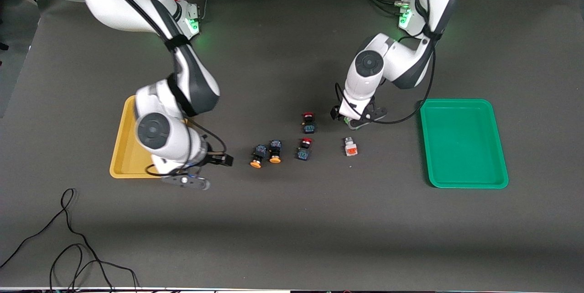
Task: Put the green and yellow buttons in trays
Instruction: 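Reach the right gripper to a yellow button while the left gripper reaches a green button, then carry the yellow button to the yellow tray while the left gripper carries green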
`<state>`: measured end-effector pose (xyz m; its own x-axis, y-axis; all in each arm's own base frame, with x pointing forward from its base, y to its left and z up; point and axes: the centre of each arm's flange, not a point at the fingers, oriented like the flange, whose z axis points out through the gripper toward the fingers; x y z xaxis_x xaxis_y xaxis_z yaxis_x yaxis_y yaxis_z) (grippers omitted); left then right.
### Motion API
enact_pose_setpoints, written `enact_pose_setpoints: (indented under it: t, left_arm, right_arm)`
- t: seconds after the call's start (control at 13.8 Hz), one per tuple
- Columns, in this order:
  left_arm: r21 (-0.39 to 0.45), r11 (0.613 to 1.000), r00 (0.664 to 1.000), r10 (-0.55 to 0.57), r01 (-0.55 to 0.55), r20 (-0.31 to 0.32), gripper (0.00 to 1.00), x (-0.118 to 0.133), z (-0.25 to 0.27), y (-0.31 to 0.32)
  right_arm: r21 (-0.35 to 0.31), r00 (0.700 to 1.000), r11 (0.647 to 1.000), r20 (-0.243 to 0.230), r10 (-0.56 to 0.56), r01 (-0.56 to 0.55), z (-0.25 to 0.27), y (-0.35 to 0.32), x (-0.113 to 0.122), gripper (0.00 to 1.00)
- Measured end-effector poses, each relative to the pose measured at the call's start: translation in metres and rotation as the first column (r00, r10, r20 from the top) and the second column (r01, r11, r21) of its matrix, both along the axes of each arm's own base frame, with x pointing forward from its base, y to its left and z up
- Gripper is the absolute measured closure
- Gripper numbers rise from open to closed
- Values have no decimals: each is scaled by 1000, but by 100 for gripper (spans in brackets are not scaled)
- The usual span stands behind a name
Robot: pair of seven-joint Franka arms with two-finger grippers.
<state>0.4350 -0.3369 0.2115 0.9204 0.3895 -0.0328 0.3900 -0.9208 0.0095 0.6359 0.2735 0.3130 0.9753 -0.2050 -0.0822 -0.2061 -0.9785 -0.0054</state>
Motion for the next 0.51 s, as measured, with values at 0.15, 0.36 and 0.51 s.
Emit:
enact_pose_setpoints:
  t: [0.15, 0.36, 0.51]
  left_arm:
    - [-1, 1000, 1000, 5, -5, 4, 0, 2, -17, 3]
    - [5, 1000, 1000, 5, -5, 4, 5, 3, -28, 6]
    - [6, 1000, 1000, 6, -6, 5, 10, 4, -30, 7]
  right_arm:
    - [0, 1000, 1000, 2, 7, -7, -25, 15, -3, 0]
    - [0, 1000, 1000, 19, -11, 11, -55, 27, -3, 0]
    - [-4, 999, 1000, 26, -29, 29, -79, 44, -10, 0]
